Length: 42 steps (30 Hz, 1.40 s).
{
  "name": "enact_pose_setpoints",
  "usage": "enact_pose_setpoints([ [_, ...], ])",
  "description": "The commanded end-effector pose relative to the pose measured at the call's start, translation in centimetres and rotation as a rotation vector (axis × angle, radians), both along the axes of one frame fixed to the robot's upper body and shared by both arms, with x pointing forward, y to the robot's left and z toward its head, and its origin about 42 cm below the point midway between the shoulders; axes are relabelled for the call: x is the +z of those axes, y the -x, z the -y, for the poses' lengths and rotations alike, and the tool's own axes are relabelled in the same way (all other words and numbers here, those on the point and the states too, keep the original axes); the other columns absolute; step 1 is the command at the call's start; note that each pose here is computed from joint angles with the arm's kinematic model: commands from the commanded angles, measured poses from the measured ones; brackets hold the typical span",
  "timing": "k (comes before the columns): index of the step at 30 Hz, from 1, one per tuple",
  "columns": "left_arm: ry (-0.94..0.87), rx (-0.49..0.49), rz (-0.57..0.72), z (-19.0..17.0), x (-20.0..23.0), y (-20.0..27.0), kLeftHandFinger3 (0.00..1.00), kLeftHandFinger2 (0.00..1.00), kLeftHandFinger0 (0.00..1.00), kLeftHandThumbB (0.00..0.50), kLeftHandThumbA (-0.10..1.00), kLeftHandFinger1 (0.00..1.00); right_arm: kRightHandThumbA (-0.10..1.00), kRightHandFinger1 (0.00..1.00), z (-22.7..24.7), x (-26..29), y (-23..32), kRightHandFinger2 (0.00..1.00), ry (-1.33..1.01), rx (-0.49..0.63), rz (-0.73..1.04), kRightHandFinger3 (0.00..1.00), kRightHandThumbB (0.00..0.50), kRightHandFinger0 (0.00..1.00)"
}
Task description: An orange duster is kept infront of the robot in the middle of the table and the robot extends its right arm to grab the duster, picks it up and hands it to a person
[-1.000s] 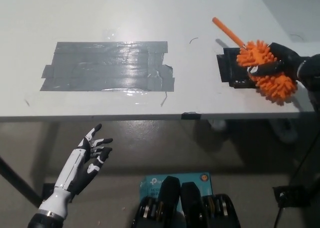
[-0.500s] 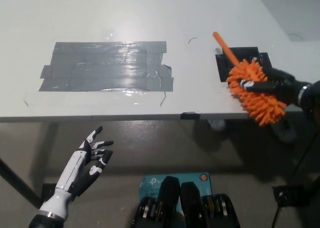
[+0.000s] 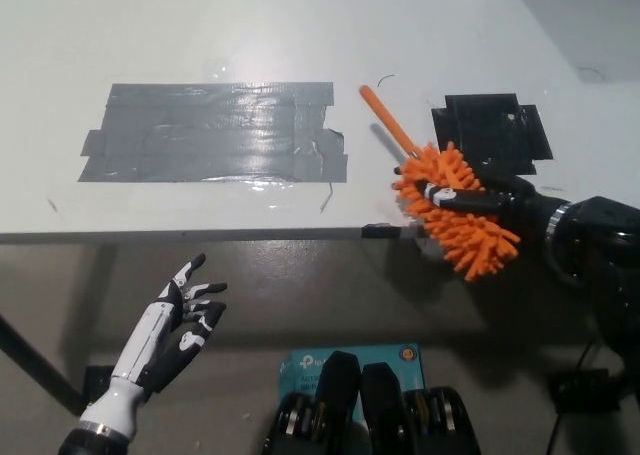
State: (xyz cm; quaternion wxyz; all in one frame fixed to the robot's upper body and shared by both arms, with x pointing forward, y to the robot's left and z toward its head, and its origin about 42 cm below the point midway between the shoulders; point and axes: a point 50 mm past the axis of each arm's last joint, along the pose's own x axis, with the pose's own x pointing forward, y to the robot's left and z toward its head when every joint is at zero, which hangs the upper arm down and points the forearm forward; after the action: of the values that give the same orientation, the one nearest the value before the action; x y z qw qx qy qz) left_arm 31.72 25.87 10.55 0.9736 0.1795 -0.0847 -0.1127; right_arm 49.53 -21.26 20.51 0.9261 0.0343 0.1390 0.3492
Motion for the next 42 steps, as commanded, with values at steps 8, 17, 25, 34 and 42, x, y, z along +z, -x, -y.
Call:
enact_pose_setpoints([
  [8, -0.019, -0.054, 0.114, 0.0, 2.3, -0.7, 0.99, 0.79, 0.65, 0.053, 0.79, 0.69, -0.10, 0.23, -6.9, 12.6, 1.2, 0.71, -0.555, 0.222, 0.111, 0.86, 0.153, 0.00],
  [17, -0.024, -0.059, 0.115, 0.0, 2.3, -0.4, 0.97, 0.77, 0.65, 0.050, 0.77, 0.68, -0.10, 0.21, -8.7, 10.7, 0.3, 0.66, -0.624, 0.165, 0.031, 0.87, 0.151, 0.00],
  [25, -0.022, -0.056, 0.101, 0.0, 2.2, -0.1, 0.96, 0.77, 0.65, 0.050, 0.72, 0.67, -0.10, 0.32, -8.6, 9.3, -0.7, 0.70, -0.714, 0.078, -0.067, 0.98, 0.128, 0.00],
  [34, -0.029, -0.057, 0.097, 0.1, 2.3, 0.0, 0.96, 0.77, 0.65, 0.049, 0.66, 0.67, -0.10, 0.36, -8.7, 9.5, -0.8, 0.73, -0.740, 0.073, -0.095, 1.00, 0.145, 0.00],
  [42, -0.040, -0.060, 0.095, 0.0, 2.2, 0.0, 0.95, 0.77, 0.66, 0.051, 0.63, 0.67, -0.10, 0.33, -8.3, 9.0, -0.7, 0.71, -0.741, 0.049, -0.113, 0.99, 0.121, 0.00],
])
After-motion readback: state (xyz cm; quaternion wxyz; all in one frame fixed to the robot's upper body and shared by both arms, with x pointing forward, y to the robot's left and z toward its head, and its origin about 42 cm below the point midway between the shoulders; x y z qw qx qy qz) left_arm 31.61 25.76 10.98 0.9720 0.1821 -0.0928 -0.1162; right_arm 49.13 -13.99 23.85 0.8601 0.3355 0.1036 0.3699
